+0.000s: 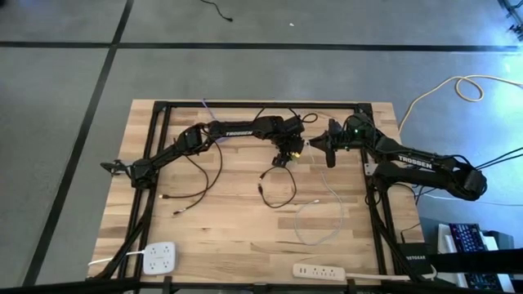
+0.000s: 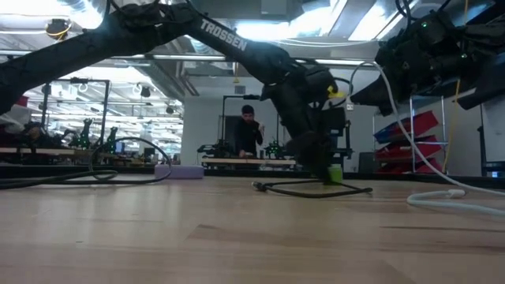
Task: Insert USB
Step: Insert the white usb cable into the green charger adapter
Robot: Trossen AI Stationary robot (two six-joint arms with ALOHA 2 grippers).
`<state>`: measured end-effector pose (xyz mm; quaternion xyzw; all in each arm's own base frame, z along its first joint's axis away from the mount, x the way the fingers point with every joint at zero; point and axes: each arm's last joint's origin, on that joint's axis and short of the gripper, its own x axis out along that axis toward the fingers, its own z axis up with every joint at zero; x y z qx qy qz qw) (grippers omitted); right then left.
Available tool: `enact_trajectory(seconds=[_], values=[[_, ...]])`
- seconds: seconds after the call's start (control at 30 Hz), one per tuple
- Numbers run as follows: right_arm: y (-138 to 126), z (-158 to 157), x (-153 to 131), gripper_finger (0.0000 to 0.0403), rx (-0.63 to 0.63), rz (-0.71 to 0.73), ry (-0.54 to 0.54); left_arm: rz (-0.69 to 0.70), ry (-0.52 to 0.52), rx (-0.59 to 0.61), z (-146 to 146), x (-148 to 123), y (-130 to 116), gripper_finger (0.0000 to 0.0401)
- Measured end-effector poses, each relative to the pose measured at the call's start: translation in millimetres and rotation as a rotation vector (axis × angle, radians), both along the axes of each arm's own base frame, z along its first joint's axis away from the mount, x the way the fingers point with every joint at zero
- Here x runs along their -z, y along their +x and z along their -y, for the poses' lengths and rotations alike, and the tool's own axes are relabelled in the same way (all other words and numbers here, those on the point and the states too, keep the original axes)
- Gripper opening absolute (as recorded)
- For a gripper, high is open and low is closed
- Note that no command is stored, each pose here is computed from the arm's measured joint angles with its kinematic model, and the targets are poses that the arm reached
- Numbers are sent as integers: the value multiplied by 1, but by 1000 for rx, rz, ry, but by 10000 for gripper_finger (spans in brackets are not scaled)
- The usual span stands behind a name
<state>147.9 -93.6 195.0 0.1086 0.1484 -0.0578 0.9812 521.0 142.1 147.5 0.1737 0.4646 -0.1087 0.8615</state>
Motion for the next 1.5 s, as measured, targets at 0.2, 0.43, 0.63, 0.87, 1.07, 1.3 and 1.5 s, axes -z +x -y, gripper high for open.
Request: enact_trajectory(seconds=[0.2, 0.43, 0.63, 0.87, 1.07, 1.3, 1.5], values=[[0, -1, 0, 0, -24, 4, -7, -7, -15, -6, 0, 1, -1, 227], [0, -1, -1, 0, -43, 10, -7, -2, -26, 7, 0, 0, -1, 195], [0, -6, -2, 0, -181, 44, 26, -3, -30, 12, 0, 0, -1, 125], [2, -20, -21, 0, -478, 224, -34, -97, -133, 126, 17, -19, -16, 125], [10, -50, -37, 0, -839, 386, -131, -160, -340, 329, 37, -64, -46, 125], [16, -85, -44, 0, -1038, 526, -275, 50, -456, 686, 101, -143, -69, 125], [17, -102, -51, 0, -1089, 628, -344, 118, -300, 794, 153, -186, -85, 125]])
